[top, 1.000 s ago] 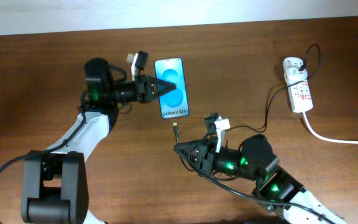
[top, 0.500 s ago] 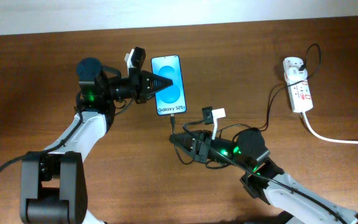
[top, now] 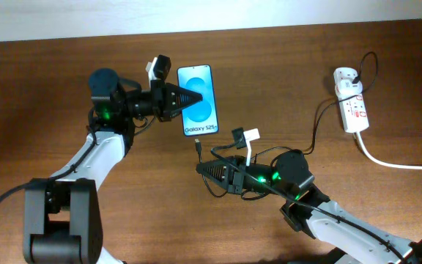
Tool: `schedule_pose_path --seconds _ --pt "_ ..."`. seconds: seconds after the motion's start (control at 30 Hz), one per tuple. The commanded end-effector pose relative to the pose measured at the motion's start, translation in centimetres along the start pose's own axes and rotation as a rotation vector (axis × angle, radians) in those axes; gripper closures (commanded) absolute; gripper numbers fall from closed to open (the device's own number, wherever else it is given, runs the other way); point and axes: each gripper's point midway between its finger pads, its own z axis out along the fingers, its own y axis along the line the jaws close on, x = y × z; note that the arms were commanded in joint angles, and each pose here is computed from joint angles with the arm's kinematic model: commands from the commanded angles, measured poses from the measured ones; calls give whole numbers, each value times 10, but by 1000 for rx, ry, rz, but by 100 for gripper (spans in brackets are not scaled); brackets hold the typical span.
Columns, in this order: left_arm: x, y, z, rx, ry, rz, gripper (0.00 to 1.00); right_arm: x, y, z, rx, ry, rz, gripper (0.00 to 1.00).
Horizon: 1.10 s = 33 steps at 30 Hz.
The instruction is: Plug charger to phone and switch on socket
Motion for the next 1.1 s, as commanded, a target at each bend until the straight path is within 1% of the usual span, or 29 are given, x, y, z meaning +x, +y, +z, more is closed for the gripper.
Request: schedule_pose_path --seconds 0.0,0.47,0.73,0.8,1.07 --pt "-5 -10 -9 3 -11 38 100 -2 4 0 -14 1 -11 96" --pt "-2 -10 -9 6 5 38 100 -13 0 0 16 -62 -13 96" --pt "-1 -10 -9 7 15 39 100 -14 -1 0 21 -68 -12 96" --pt "-1 -10 -9 7 10 66 100 -12 0 0 15 -57 -11 96" --pt "-4 -10 -9 4 -4 84 100 -12 0 0 14 -55 -11 96"
